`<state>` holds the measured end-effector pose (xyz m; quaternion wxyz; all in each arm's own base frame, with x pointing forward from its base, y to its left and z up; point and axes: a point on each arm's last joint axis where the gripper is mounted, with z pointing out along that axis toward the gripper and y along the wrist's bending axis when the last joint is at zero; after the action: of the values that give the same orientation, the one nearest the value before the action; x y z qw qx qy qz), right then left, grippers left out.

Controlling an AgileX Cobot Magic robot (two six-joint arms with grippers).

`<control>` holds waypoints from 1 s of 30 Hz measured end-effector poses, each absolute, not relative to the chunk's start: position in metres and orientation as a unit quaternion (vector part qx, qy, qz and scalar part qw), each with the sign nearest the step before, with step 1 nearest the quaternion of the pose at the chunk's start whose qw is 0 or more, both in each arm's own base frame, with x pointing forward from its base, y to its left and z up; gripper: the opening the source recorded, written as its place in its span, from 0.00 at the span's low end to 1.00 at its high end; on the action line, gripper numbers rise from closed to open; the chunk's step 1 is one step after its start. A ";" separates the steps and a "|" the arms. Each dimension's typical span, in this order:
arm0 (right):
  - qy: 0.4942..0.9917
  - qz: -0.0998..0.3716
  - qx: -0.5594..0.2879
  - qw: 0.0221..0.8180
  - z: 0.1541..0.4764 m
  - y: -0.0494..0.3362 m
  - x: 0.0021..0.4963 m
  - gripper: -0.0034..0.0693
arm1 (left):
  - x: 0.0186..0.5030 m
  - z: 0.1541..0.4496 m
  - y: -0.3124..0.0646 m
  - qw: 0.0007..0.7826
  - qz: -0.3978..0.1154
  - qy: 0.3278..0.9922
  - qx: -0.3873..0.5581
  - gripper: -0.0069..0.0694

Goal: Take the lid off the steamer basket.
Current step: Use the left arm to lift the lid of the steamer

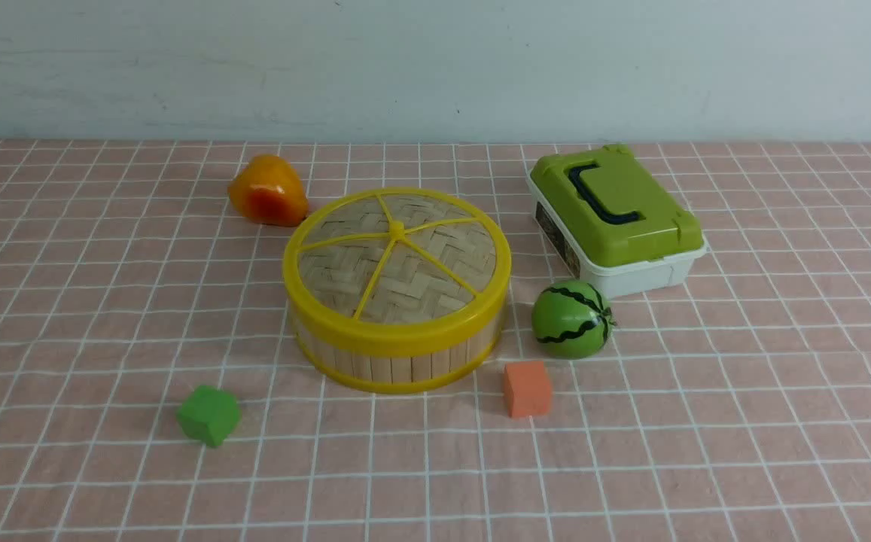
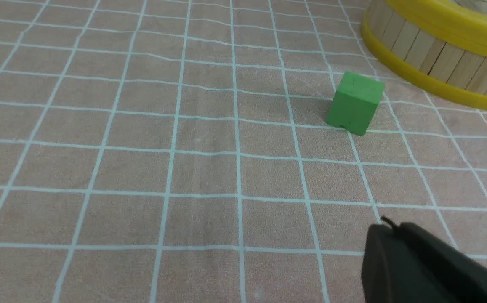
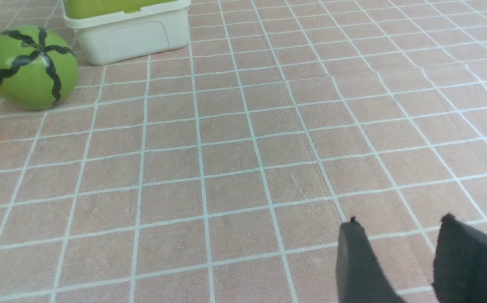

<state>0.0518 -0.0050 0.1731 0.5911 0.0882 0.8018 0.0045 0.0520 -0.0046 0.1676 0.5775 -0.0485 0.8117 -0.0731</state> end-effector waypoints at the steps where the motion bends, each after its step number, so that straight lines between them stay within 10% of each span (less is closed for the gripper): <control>1: 0.802 0.004 0.088 0.591 0.173 -0.005 0.052 0.38 | 0.052 0.168 -0.005 0.577 -0.073 0.812 -0.049 0.10; 30: 0.802 0.004 0.088 0.591 0.173 -0.005 0.052 0.38 | 0.052 0.168 -0.004 0.580 -0.067 0.811 -0.045 0.12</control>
<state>0.0518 -0.0051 0.1731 0.5911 0.0880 0.8018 0.0041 0.0521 -0.0040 0.1679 0.5797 -0.0451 0.8108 -0.0672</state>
